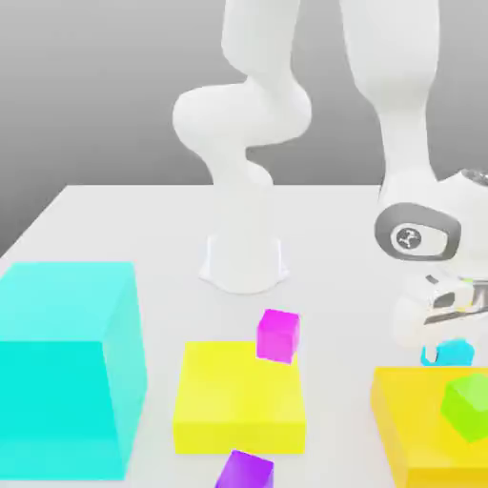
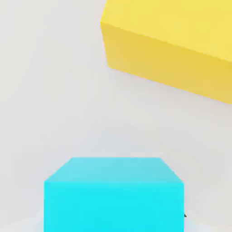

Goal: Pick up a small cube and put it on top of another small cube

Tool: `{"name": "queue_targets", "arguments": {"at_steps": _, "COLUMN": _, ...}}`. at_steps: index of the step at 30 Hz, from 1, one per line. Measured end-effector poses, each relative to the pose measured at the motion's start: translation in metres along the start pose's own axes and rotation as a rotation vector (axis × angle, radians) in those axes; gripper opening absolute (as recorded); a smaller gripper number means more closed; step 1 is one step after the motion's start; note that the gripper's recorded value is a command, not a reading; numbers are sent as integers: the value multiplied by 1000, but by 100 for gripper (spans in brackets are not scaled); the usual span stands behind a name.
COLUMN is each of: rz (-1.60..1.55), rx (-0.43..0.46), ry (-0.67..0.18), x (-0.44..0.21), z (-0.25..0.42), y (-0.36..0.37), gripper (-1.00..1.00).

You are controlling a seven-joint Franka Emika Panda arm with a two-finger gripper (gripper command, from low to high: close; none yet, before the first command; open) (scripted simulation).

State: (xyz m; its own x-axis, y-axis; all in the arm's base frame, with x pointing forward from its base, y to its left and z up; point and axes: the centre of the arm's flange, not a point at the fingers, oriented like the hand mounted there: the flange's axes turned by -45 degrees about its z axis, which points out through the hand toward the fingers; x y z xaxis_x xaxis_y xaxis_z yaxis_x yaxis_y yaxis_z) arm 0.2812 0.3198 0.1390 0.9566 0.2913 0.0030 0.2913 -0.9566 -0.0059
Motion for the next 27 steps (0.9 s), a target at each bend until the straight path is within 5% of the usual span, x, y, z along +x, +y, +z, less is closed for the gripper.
{"name": "queue_targets", "arguments": {"at_steps": 8, "rz": 14, "rx": -4, "ry": 0, "x": 2, "z": -55, "y": 1, "gripper": -100}}
{"name": "queue_targets", "arguments": {"at_steps": 22, "rz": 997, "rx": -7, "ry": 4, "x": 147, "z": -169, "y": 86, "gripper": -100}}
{"name": "queue_targets", "arguments": {"at_steps": 26, "rz": 1048, "rx": -5, "ry": 3, "x": 153, "z": -128, "y": 91, "gripper": -100}}
{"name": "queue_targets", "arguments": {"at_steps": 27, "rz": 1049, "rx": -5, "ry": 2, "x": 153, "z": -119, "y": 91, "gripper": 100}}
